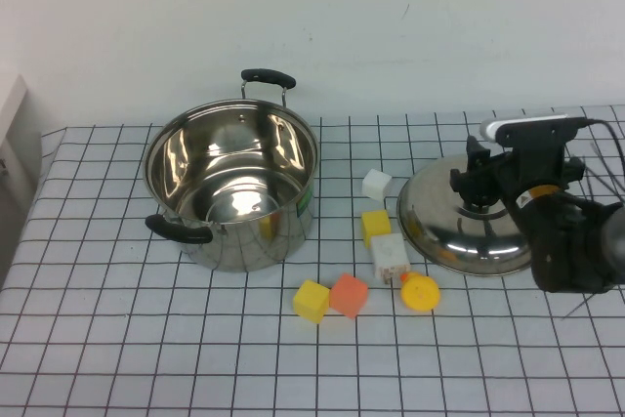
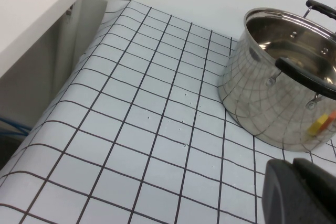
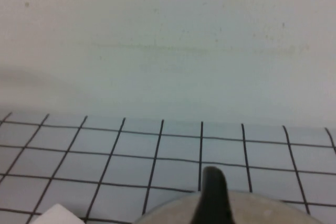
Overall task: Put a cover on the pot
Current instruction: Pick up the pot lid
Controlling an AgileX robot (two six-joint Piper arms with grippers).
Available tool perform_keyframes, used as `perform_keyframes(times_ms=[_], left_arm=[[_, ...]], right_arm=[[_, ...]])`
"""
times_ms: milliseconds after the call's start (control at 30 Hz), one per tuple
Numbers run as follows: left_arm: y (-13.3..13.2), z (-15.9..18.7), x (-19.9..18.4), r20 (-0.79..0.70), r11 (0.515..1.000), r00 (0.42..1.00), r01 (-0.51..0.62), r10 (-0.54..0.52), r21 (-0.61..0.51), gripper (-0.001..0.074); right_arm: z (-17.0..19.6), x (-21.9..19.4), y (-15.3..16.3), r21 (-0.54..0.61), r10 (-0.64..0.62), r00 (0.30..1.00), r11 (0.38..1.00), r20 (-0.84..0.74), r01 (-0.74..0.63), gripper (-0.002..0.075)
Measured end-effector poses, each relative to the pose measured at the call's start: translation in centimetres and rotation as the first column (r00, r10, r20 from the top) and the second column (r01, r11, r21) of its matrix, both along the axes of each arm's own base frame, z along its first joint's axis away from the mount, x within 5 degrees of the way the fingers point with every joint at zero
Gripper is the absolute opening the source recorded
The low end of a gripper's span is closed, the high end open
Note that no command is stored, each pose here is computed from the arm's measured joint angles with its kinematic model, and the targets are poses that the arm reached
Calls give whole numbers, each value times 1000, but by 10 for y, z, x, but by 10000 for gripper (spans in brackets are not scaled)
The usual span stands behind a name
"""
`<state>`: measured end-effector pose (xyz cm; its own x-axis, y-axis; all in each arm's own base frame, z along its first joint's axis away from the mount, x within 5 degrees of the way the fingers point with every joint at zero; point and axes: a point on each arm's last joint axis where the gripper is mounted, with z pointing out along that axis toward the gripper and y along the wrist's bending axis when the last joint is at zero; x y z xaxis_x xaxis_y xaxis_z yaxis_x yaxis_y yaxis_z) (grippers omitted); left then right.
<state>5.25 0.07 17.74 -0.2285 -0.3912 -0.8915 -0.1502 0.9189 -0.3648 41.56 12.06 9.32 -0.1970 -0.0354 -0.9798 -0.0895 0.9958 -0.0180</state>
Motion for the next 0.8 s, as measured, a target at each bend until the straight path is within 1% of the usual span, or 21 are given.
perform_keyframes(times_ms=[300, 500, 667, 767, 800], left_arm=[[0, 0, 0, 0, 1000, 1000, 0, 0, 0, -3], [0, 0, 0, 0, 1000, 1000, -1, 1, -3, -3], [0, 0, 0, 0, 1000, 1000, -1, 1, -3, -3], [0, 0, 0, 0, 1000, 1000, -1, 1, -3, -3], [0, 0, 0, 0, 1000, 1000, -1, 1, -3, -3]], right_arm=[[-44, 18, 5, -14, -2, 999, 1000, -50, 2, 502], [-61, 17, 4, -20, -10, 996, 1000, -86, 9, 479], [-70, 17, -4, -24, -29, 992, 999, -122, 26, 470], [-70, 19, -8, -23, -39, 992, 999, -120, 36, 447], [-71, 19, -9, -26, -39, 992, 999, -122, 36, 418]])
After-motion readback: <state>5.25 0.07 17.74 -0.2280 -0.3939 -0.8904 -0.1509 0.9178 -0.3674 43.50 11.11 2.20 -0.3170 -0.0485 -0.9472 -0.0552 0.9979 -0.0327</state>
